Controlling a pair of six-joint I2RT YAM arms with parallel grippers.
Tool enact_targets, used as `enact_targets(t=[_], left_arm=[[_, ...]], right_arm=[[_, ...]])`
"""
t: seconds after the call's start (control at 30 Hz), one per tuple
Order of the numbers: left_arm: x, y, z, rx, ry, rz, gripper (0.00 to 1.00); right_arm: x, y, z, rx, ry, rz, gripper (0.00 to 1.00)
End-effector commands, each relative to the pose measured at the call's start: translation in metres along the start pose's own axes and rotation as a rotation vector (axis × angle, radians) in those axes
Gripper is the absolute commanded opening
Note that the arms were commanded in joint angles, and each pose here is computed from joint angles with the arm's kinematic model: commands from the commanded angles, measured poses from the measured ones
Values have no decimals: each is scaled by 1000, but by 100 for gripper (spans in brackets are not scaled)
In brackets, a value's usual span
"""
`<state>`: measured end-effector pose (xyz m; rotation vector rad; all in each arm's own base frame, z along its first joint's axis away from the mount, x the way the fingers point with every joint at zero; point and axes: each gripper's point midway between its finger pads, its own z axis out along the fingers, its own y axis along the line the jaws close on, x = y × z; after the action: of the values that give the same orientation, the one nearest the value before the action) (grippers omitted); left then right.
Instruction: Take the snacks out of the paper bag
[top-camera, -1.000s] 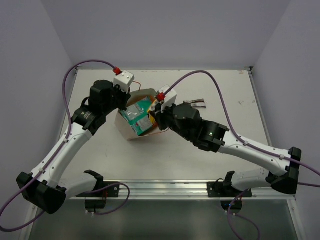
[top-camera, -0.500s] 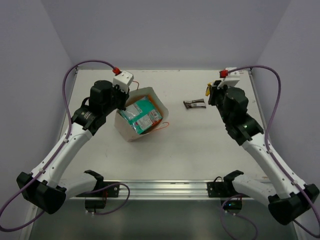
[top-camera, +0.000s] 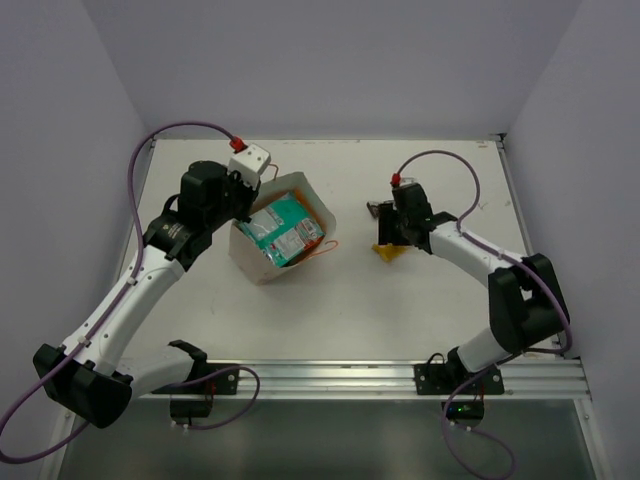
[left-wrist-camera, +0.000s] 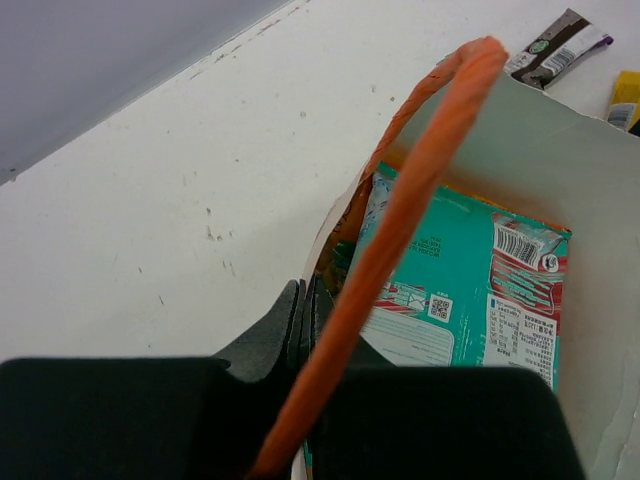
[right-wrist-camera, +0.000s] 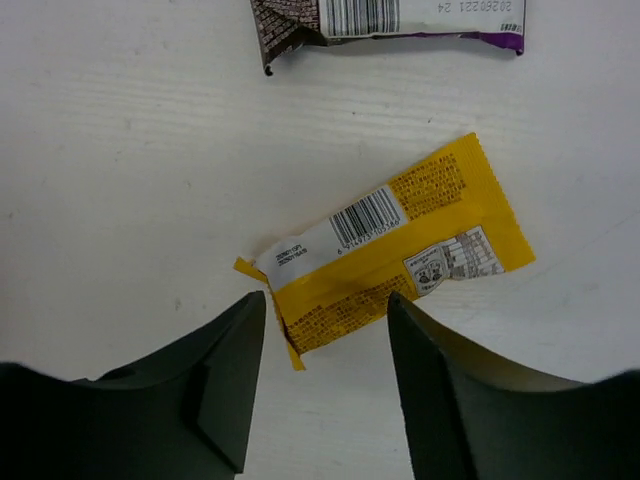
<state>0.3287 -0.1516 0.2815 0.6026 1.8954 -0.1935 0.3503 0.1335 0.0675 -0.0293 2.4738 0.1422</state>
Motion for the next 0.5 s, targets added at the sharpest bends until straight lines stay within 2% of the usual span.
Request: enact_targets(t=[0.0, 0.07, 0.1, 0.17, 0.2, 0.3, 0.4, 0.47], left_arm=[[-36, -1, -12, 26, -111, 57, 0], [-40, -2, -13, 31, -116, 62, 0], [-41, -3, -13, 35, -118, 65, 0], [-44, -1, -14, 33, -122, 64, 0], [-47, -3, -14, 38, -126, 66, 0], [-52, -8, -16, 63, -135, 55, 0], [-55, -9, -18, 62, -140, 39, 0], [-58, -9, -20, 55, -147, 13, 0]], right_arm=[[-63, 41, -54, -148, -200, -27, 66], [-78, 67, -95, -214, -284, -123, 77], [-95, 79, -118, -236, -347, -148, 80], [-100, 113, -155, -336, -412, -242, 85], [-112, 126, -183, -389, -478, -261, 86], [-113, 169, -232, -536, -563, -380, 86], [-112, 203, -263, -630, -619, -468, 87], [-105, 222, -260, -665, -580, -477, 87]])
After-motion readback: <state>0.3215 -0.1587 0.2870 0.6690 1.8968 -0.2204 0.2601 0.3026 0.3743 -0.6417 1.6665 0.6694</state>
